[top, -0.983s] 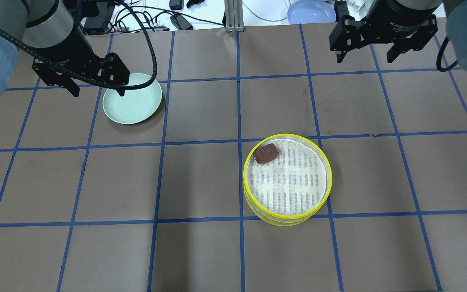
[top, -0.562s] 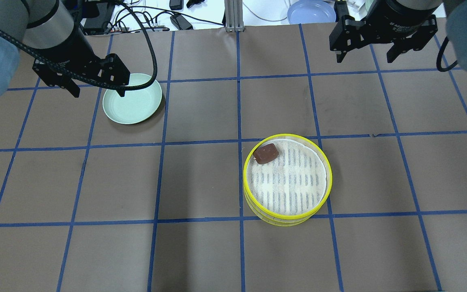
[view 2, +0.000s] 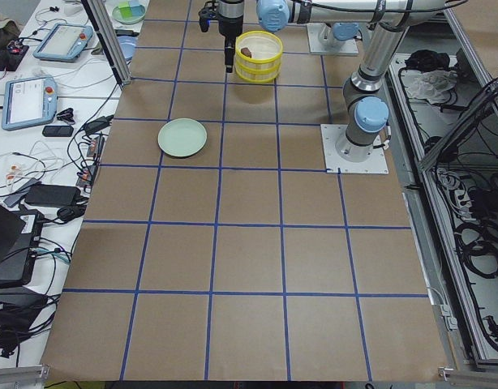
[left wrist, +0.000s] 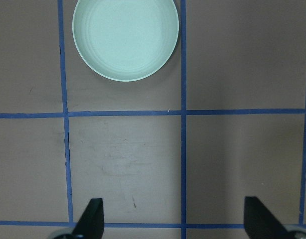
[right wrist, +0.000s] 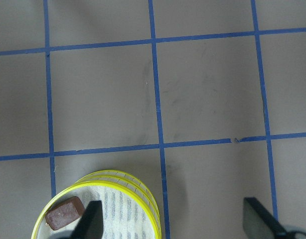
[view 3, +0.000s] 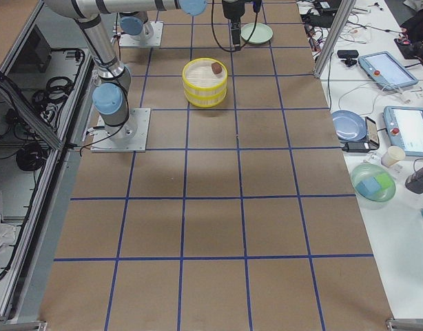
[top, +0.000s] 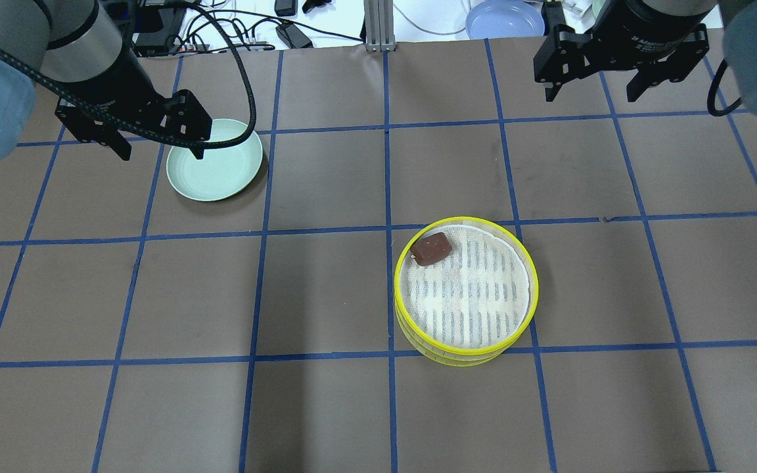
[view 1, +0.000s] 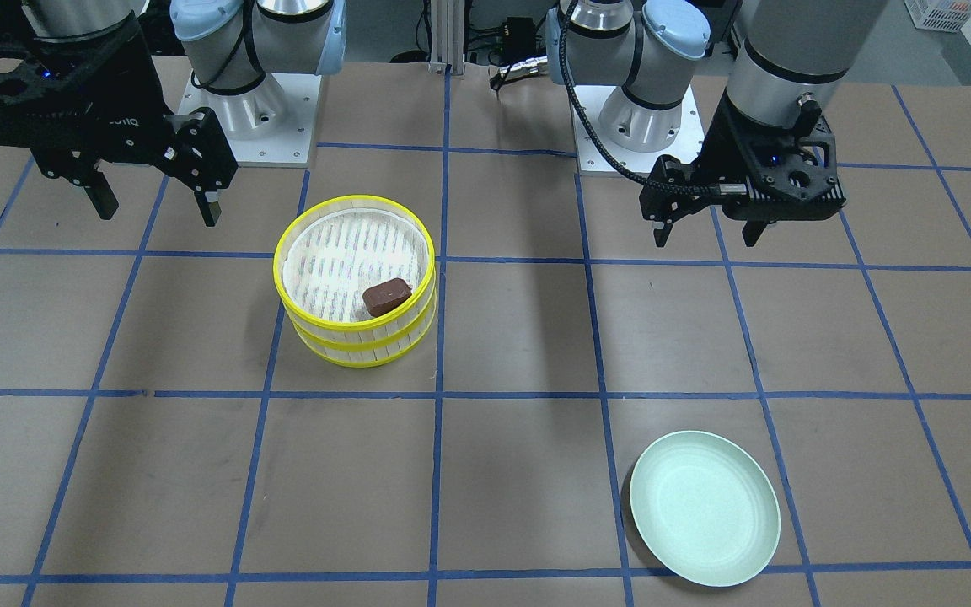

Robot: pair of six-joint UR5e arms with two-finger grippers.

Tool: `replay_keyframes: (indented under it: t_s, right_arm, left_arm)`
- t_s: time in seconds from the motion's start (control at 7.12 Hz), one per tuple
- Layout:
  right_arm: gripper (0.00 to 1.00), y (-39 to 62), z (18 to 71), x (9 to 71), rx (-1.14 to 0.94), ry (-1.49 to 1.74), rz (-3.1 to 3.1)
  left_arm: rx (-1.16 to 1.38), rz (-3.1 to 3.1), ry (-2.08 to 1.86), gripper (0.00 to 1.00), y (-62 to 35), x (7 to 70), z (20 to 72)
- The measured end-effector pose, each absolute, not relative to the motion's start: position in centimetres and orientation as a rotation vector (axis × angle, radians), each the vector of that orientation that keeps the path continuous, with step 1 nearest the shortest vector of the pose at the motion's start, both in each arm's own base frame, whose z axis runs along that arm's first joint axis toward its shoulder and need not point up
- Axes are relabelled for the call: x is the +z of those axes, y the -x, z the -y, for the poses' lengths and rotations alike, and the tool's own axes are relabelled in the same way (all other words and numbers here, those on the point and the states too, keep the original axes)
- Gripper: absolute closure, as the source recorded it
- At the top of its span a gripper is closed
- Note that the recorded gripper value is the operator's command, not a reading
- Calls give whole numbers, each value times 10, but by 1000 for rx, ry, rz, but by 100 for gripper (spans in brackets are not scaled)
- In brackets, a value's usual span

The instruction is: Stack buns with steamer

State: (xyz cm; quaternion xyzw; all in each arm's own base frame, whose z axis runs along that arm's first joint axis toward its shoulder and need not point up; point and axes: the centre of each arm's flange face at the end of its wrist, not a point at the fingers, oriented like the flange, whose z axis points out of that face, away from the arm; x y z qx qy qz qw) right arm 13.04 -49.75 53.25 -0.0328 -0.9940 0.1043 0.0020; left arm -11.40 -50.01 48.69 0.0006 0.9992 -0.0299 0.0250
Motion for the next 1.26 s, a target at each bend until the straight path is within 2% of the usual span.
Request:
replay_keyframes:
  t_s: [1.26]
  right_arm:
    - [0,-133,499,530,326,94,3126]
  left_arm:
    - [-81,-3089,4,0,112,483,499]
